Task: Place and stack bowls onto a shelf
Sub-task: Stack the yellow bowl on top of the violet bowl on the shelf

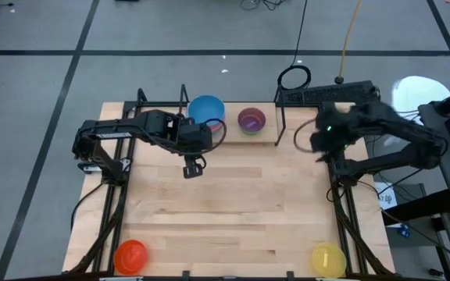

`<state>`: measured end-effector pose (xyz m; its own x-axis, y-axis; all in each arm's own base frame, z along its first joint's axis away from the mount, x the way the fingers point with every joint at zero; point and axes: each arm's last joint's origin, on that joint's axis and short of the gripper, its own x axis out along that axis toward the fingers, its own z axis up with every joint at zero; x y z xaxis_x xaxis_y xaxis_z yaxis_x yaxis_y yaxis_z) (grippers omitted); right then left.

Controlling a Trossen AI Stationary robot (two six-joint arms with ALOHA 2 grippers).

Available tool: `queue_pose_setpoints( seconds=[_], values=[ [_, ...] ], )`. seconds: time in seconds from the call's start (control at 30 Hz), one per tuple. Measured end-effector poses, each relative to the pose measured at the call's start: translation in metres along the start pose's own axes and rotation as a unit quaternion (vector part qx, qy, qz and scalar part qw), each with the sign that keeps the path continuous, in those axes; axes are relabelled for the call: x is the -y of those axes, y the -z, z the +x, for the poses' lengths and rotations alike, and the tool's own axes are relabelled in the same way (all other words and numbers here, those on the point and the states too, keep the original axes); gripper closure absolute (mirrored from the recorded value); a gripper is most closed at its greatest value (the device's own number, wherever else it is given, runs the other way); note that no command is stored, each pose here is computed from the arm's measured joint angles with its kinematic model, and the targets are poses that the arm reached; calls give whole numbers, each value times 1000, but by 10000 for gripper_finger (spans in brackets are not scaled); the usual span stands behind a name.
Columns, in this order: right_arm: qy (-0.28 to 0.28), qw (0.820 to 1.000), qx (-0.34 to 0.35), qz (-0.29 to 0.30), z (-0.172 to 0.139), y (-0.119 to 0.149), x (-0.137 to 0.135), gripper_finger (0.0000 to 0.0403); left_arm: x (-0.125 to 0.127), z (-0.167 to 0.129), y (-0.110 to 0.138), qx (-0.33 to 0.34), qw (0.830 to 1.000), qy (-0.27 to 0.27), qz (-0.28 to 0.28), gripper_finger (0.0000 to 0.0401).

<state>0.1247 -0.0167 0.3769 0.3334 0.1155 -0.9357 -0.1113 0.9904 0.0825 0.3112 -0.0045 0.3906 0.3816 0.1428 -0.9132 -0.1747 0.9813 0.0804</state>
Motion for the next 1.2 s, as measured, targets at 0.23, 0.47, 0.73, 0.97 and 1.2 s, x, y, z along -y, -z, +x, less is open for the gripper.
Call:
queue_pose_setpoints(
  seconds=[0.23,0.47,0.73,0.97,1.2],
  values=[
    [-96,988,-123,13,63,16,-13,257,1,-5,4,-1,1000,2,2,382],
    [-167,961,-214,59,105,34,-32,267,1,-4,3,-2,1000,1,15,382],
    [-214,956,-187,70,132,30,-60,281,1,-3,3,-2,1000,1,17,382],
    [-237,957,-155,67,144,25,-88,282,1,-3,3,-3,1000,0,19,382],
    [-246,954,-157,68,162,30,-116,282,1,-3,3,-3,1000,1,19,382]
  ],
)
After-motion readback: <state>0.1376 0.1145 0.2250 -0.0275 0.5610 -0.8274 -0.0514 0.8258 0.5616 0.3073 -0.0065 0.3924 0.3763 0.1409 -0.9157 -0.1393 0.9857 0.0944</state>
